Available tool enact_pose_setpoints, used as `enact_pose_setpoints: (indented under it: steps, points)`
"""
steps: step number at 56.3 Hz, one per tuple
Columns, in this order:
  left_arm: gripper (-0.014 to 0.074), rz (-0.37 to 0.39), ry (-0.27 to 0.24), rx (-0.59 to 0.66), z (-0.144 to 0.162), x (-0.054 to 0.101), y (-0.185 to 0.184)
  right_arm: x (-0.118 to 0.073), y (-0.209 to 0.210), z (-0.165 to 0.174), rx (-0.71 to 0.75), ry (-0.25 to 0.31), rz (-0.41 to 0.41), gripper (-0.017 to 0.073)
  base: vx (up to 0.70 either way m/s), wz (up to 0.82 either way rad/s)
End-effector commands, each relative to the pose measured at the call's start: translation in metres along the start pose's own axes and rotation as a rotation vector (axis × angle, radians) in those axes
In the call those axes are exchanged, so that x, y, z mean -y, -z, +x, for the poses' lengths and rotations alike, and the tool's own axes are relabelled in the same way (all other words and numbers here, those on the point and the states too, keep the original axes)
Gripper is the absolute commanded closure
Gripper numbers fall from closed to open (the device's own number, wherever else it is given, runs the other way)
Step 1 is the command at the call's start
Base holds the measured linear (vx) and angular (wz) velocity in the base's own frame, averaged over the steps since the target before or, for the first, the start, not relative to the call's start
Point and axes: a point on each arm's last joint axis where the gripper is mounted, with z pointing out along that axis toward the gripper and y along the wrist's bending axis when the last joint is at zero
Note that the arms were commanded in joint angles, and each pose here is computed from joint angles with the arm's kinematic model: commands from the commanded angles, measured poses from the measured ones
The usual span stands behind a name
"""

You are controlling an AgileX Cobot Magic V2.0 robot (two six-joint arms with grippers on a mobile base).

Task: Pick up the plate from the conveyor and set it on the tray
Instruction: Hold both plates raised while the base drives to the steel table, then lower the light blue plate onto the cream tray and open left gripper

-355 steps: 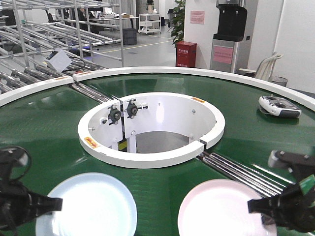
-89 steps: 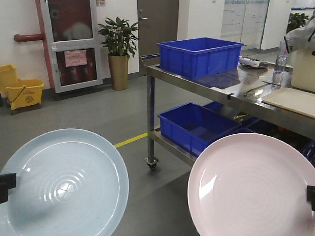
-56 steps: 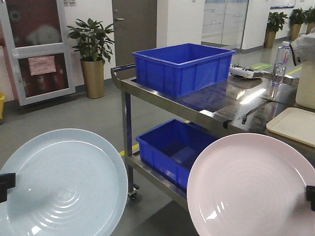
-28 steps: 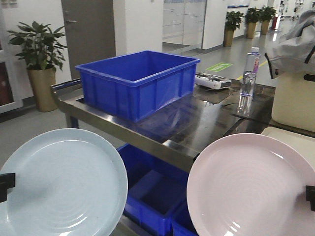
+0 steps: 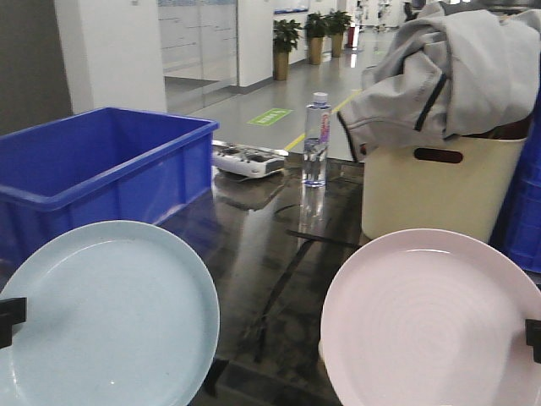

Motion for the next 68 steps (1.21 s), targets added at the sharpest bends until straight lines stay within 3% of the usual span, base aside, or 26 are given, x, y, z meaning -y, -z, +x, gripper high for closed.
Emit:
enact_pose_setpoints:
  steps: [1, 35, 68]
  points:
    - [0.0599, 0.021, 0.016, 0.113, -0.0141, 0.0045, 0.0079, -0.0023, 0.0092, -0.0135, 0.112, 0.007, -0.007, 0.0569, 0.37, -0.55]
    - [0.0599, 0.021, 0.016, 0.113, -0.0141, 0.0045, 0.0079, -0.0023, 0.0092, -0.0135, 0.112, 0.007, -0.007, 0.0569, 0.26, -0.57]
    - [0.0599, 0.021, 0.016, 0.113, -0.0141, 0.0045, 0.0079, -0.0023, 0.0092, -0.0135, 0.112, 0.007, -0.007, 0.0569, 0.03, -0.11]
